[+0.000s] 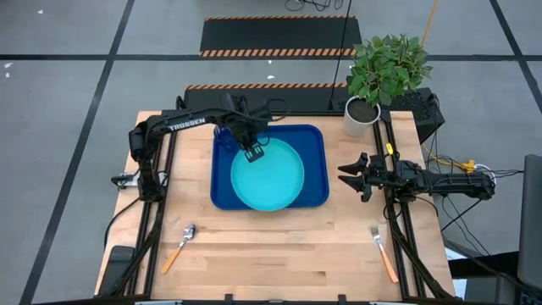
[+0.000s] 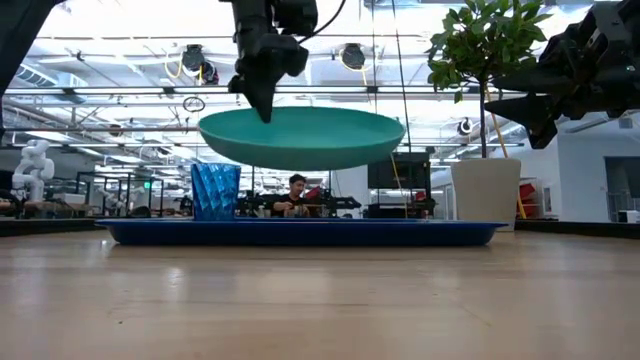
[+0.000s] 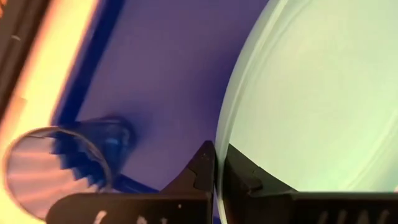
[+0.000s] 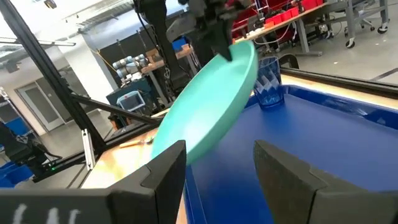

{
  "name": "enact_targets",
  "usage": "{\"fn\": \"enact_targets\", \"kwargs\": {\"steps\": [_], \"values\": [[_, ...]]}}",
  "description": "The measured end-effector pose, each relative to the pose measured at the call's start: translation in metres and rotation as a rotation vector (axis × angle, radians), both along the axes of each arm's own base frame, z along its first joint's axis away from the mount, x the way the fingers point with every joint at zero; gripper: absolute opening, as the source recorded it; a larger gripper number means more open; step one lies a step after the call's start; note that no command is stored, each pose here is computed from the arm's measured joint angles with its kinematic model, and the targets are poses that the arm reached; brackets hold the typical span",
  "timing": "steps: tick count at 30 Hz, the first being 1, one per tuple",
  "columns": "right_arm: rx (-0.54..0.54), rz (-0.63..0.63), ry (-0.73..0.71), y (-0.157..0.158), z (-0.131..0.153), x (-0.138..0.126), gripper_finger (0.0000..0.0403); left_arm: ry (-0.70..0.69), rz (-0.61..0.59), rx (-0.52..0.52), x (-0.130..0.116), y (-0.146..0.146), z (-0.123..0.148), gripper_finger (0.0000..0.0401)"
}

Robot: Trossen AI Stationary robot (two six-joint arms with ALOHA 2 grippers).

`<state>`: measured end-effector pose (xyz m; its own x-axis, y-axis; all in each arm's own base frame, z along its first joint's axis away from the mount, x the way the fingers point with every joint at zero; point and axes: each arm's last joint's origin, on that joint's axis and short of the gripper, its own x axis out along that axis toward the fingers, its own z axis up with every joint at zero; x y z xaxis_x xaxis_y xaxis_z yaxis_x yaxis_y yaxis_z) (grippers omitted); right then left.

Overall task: Pick and place plate/cup/fork/spoon on tray
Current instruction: Put the light blue plate on the middle of the serving tray

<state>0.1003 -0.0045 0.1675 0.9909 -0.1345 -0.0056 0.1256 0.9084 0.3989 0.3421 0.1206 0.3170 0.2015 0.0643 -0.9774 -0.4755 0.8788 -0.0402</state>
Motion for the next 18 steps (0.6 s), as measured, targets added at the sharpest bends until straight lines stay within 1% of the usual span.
{"fn": "enact_targets", "kwargs": {"steps": [3, 6, 8, 11, 18], "values": [[0.0, 0.0, 0.001, 0.0, 0.0, 0.0, 0.0183, 0.002, 0.001, 0.035, -0.001, 0.003, 0.003, 0.0006], [-0.003, 0.0, 0.002, 0.0, 0.0, 0.0, 0.0183, 0.012, -0.016, 0.046, -0.001, 0.003, 0.001, 0.0006], [-0.008, 0.0, 0.002, 0.0, 0.0, 0.0, 0.0183, 0.027, -0.031, 0.046, 0.002, 0.004, -0.004, 0.0006], [-0.019, 0.0, 0.004, 0.0, 0.0, 0.0, 0.0183, 0.068, -0.047, 0.075, 0.008, 0.007, -0.015, 0.0006], [-0.033, 0.0, 0.004, 0.0, 0.0, 0.0, 0.0183, 0.087, -0.096, 0.076, 0.022, 0.016, -0.037, 0.0006]]}}
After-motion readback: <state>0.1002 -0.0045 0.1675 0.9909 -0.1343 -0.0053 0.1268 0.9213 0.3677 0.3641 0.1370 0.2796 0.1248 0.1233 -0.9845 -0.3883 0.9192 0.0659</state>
